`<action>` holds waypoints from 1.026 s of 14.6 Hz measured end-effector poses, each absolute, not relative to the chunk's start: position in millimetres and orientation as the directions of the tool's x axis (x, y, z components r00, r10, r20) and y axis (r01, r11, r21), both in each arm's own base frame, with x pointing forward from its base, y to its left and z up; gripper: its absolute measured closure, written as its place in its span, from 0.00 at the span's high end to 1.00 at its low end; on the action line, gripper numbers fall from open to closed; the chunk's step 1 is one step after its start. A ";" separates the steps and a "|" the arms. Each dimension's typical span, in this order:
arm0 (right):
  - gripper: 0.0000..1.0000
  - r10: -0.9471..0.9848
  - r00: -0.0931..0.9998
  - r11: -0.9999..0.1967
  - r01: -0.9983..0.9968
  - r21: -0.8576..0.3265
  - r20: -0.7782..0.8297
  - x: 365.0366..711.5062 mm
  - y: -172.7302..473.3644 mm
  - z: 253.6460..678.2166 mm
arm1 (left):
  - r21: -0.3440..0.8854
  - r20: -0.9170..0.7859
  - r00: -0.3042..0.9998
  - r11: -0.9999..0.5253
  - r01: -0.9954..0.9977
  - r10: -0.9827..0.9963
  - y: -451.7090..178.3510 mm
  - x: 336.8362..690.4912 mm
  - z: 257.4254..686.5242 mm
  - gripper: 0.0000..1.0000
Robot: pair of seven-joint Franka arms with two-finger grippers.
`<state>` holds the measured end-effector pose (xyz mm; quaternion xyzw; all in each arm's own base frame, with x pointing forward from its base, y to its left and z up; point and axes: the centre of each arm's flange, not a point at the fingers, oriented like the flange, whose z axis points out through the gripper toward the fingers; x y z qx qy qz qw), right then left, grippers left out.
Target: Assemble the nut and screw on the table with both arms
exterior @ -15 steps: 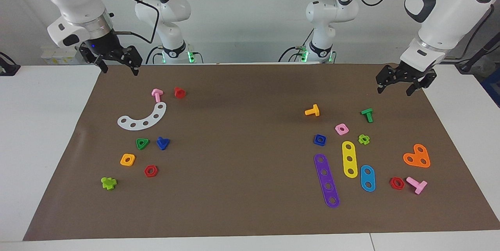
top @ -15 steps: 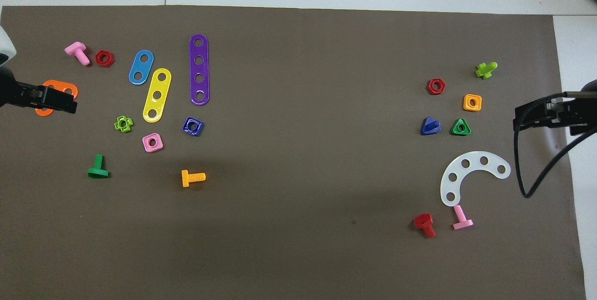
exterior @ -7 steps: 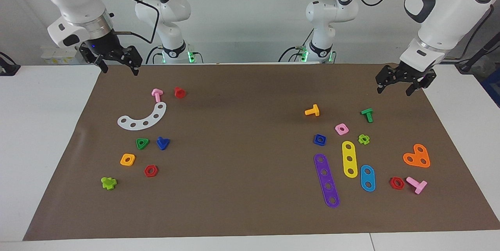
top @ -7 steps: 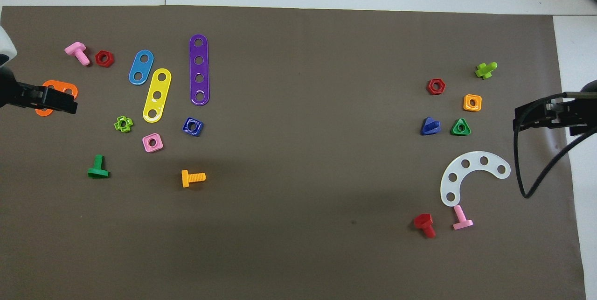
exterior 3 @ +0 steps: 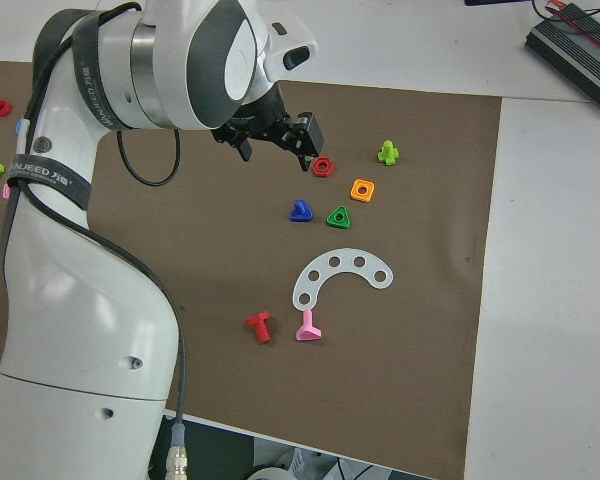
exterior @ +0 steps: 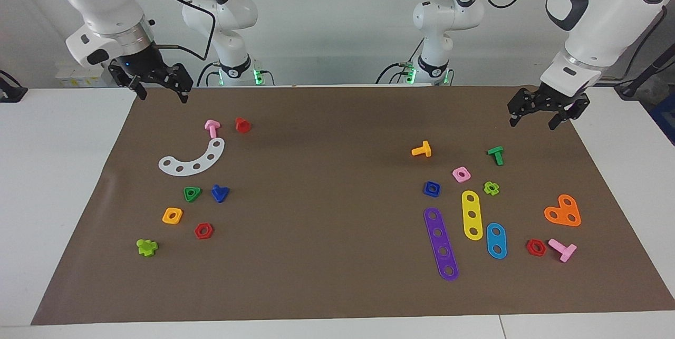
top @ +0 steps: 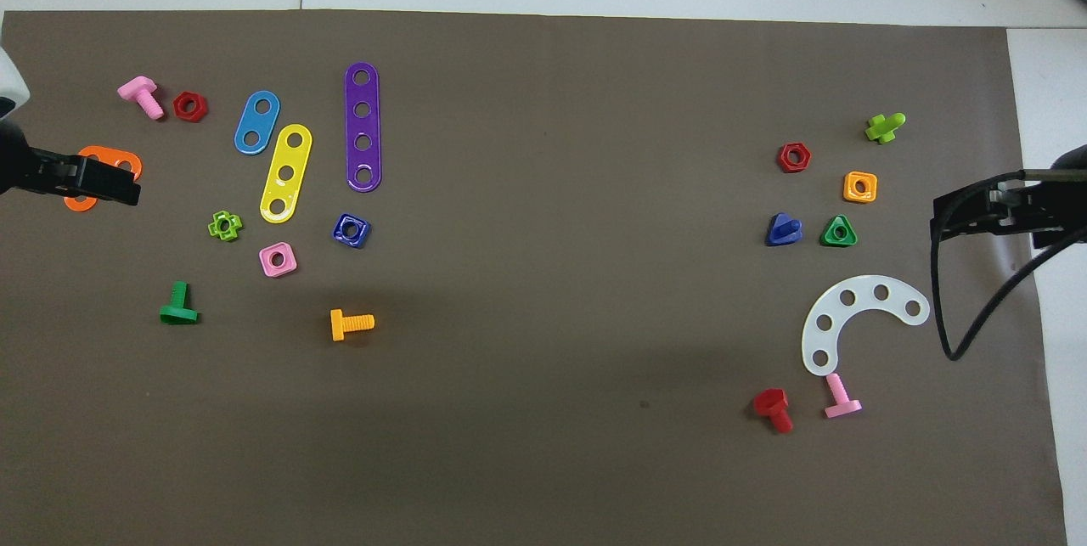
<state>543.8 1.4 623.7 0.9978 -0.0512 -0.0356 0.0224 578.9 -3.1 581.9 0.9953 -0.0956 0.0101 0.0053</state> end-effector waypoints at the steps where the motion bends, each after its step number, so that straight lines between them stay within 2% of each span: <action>1: 1.00 -0.104 0.992 -0.994 -0.101 0.048 -0.067 543.9 1.4 623.2 | 0.009 0.021 0.981 -0.982 -0.191 -0.190 -3.2 578.8 581.6 1.00; 5: 1.00 -0.099 0.995 -0.994 -0.098 0.042 -0.025 548.9 1.9 615.0 | 0.009 0.020 0.981 -0.982 -0.191 -0.191 -3.4 578.8 581.3 1.00; 7: 1.00 -0.086 0.996 -0.996 -0.087 0.031 0.032 554.3 4.4 595.0 | 0.009 0.020 0.981 -0.982 -0.191 -0.191 -3.4 578.8 581.4 1.00; 11: 1.00 -0.006 0.997 -1.000 -0.006 0.004 0.075 564.2 16.7 520.2 | 0.008 0.022 0.981 -0.982 -0.191 -0.191 -3.4 578.8 581.8 1.00; 15: 1.00 0.122 0.989 -0.993 0.122 -0.002 0.085 592.2 23.3 440.4 | 0.008 0.021 0.981 -0.982 -0.191 -0.191 -3.3 578.7 581.6 1.00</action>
